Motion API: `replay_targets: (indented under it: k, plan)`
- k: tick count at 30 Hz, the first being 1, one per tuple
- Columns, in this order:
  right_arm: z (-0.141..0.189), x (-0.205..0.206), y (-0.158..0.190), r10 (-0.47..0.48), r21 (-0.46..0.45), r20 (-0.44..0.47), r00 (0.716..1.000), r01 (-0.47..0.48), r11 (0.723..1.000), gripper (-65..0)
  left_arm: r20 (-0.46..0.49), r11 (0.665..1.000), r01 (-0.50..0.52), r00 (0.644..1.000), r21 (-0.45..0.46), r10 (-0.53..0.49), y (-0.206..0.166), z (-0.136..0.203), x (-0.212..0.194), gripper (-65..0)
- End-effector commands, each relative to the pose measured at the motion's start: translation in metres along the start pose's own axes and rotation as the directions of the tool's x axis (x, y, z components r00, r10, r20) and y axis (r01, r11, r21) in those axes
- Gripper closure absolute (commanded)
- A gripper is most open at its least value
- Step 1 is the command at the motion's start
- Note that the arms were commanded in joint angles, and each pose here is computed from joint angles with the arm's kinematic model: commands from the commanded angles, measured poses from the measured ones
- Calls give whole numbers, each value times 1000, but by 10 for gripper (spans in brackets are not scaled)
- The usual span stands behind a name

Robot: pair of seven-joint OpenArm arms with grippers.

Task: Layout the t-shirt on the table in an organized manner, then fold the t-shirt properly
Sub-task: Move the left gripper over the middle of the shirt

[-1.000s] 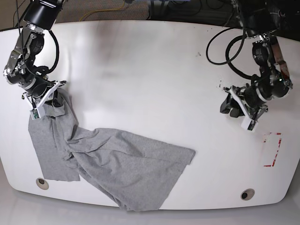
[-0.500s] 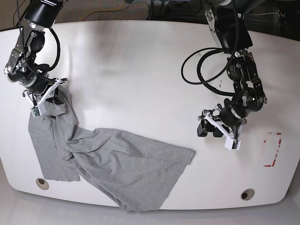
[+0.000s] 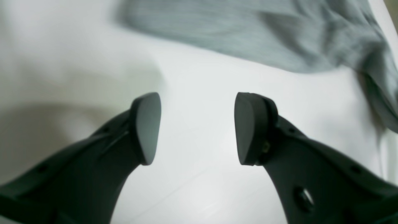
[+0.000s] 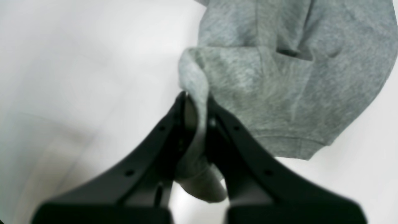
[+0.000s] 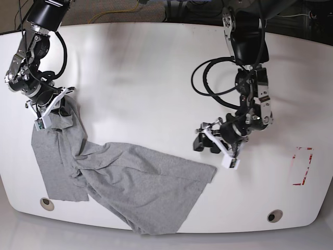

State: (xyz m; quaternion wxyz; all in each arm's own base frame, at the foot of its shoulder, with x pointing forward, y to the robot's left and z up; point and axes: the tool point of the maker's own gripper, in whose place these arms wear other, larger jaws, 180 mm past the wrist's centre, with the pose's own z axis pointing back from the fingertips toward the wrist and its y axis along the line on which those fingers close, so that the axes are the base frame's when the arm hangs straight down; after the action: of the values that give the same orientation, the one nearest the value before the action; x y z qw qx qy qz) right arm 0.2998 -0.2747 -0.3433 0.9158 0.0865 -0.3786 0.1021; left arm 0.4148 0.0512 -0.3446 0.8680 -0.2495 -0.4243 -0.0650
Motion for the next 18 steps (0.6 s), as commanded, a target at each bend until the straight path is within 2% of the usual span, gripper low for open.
replay_targets:
  k: [1, 4, 10, 18]
  plan:
    - [7, 20, -5, 23, -9, 61, 998, -23, 1000, 0, 108, 999, -28, 994, 28, 25, 6, 5, 34, -351]
    - [6, 21, -5, 22, -9, 62, 998, -21, 1000, -2, 123, 997, -55, 991, 50, 48, 10, 5, 41, -351]
    - [8, 21, -3, 31, -11, 63, 998, -31, 999, -5, 147, 998, -41, 989, 48, 33, 8, 7, 54, -351]
    - [21, -4, 10, 67, -12, 16, 998, -67, 998, 0, 179, 999, -17, 984, 50, 8, 5, 14, 67, -351]
